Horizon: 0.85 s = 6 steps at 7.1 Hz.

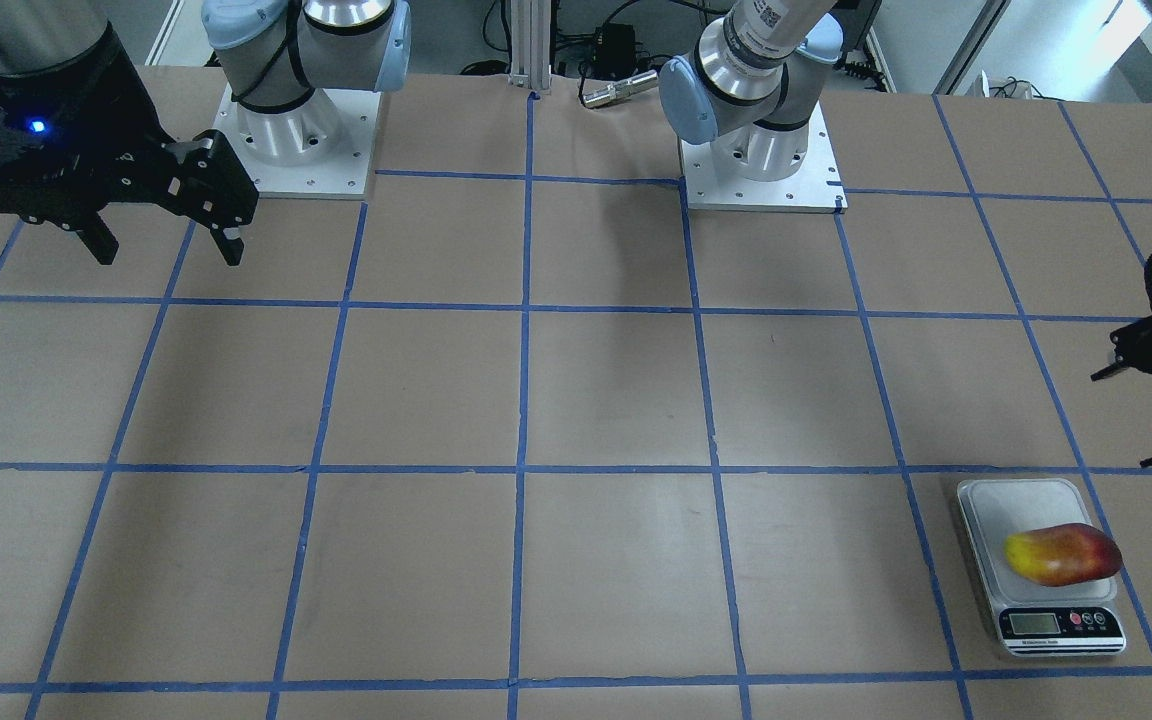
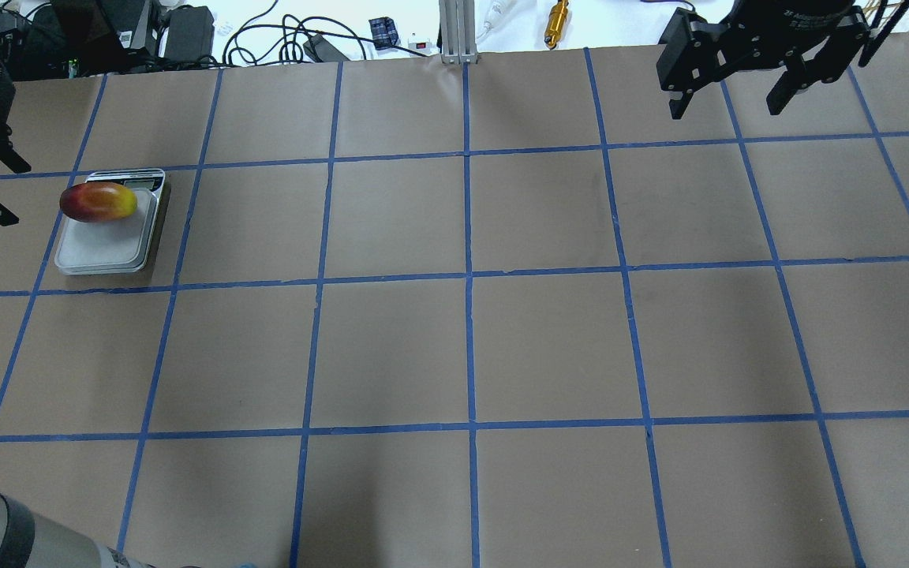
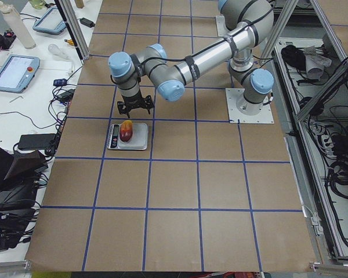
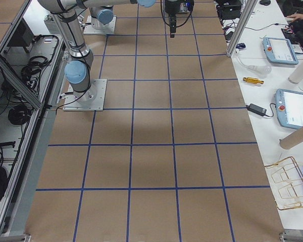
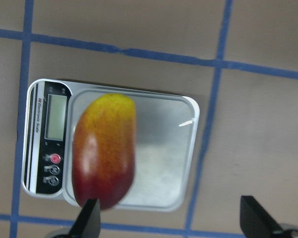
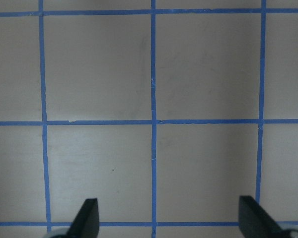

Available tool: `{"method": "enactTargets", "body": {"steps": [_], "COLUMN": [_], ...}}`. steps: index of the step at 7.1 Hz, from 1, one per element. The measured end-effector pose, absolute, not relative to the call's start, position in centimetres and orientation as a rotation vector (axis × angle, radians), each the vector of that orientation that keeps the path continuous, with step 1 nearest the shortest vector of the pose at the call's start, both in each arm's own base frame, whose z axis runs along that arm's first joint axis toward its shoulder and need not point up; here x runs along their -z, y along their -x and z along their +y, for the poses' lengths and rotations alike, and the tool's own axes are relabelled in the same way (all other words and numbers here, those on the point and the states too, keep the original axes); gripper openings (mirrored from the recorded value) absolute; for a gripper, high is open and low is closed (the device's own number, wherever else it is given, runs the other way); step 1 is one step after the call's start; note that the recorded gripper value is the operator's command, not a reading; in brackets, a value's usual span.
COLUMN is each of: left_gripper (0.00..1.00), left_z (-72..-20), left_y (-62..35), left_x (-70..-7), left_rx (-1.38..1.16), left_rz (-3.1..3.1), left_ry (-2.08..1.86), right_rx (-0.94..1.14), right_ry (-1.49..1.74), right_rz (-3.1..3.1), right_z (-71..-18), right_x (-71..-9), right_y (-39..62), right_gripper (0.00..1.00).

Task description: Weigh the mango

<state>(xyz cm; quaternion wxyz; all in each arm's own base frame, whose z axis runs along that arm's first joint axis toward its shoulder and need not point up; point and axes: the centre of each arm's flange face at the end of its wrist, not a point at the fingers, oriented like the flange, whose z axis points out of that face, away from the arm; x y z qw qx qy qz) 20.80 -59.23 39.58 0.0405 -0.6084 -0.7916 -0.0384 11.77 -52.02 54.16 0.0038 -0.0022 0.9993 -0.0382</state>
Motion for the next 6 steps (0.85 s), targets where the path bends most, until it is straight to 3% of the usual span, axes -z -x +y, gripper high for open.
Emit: {"method": "enactTargets", "body": {"steps": [3,6], "left_gripper": [1.00,1.00], "left_z": [-51.5,-47.0], "left_y": [-15.5,-10.3], "left_x": [-47.2,-49.1], "left_rx": [0.174,0.185], "left_rz": [-2.592,-2.824], "left_ry": [1.514,1.118], "right_rx": [0.121,0.122], "right_ry": [0.007,0.008], "right_rz": [3.131,3.131], "right_z": [-52.0,-52.0], "right_x": [-54.2,-54.2], "right_y": [-11.8,-11.8], "right_gripper": [1.00,1.00]}}
